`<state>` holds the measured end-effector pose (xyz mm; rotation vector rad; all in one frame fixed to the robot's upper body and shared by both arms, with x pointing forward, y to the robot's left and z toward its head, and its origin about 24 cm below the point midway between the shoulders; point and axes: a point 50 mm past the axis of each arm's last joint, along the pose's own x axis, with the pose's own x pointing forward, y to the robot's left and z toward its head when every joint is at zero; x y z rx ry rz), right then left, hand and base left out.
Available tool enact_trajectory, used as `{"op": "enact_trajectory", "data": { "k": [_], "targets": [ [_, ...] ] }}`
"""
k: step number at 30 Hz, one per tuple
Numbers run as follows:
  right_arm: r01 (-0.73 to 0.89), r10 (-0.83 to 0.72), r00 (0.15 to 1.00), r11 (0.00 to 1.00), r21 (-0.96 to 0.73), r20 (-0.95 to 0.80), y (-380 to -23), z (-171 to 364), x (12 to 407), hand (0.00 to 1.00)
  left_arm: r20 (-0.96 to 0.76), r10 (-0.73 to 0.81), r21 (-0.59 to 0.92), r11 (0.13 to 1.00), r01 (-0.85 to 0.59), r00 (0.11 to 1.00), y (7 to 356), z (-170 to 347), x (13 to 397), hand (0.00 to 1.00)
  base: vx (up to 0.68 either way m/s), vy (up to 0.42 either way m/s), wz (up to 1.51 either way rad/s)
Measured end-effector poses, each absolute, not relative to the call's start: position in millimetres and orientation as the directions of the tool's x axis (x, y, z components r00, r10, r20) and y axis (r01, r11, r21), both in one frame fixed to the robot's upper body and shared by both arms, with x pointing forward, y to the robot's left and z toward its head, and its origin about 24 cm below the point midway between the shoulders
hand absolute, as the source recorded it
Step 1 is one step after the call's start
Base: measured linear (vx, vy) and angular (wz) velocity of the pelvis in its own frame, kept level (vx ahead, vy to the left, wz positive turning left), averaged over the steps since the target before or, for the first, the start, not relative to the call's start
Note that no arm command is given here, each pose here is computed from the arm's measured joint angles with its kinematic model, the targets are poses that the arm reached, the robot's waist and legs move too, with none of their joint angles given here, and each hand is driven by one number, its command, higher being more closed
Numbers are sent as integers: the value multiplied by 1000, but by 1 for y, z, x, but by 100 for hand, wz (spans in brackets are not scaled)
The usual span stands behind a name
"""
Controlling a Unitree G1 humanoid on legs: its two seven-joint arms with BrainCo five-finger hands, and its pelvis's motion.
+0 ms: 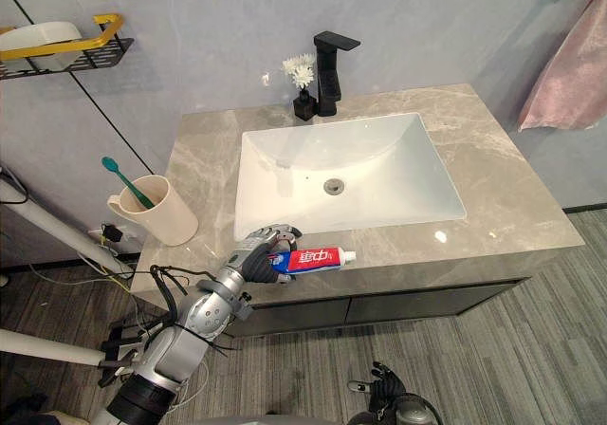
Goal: Organize washtable
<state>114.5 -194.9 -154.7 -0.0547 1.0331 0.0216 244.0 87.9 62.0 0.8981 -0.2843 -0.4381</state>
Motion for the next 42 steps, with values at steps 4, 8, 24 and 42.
{"op": "enact_trajectory", "data": {
  "k": [4,8,24,42],
  "targets": [
    [-61,2,514,998,-34,-858,-192,-155,115,0,60,-480,801,546,245,875,88,62,244,100,0,0,0],
    [-64,1,517,997,-37,-856,-192,-155,116,0,64,-480,799,550,244,875,87,62,244,100,0,0,3],
    [-79,10,489,996,-33,-872,-191,-158,107,0,623,-346,521,852,-42,702,84,173,225,100,-36,-22,3],
    [-198,211,793,976,86,-572,-156,-96,148,0,608,-365,551,833,-44,705,87,171,225,100,-33,-18,-10]
  ]
}}
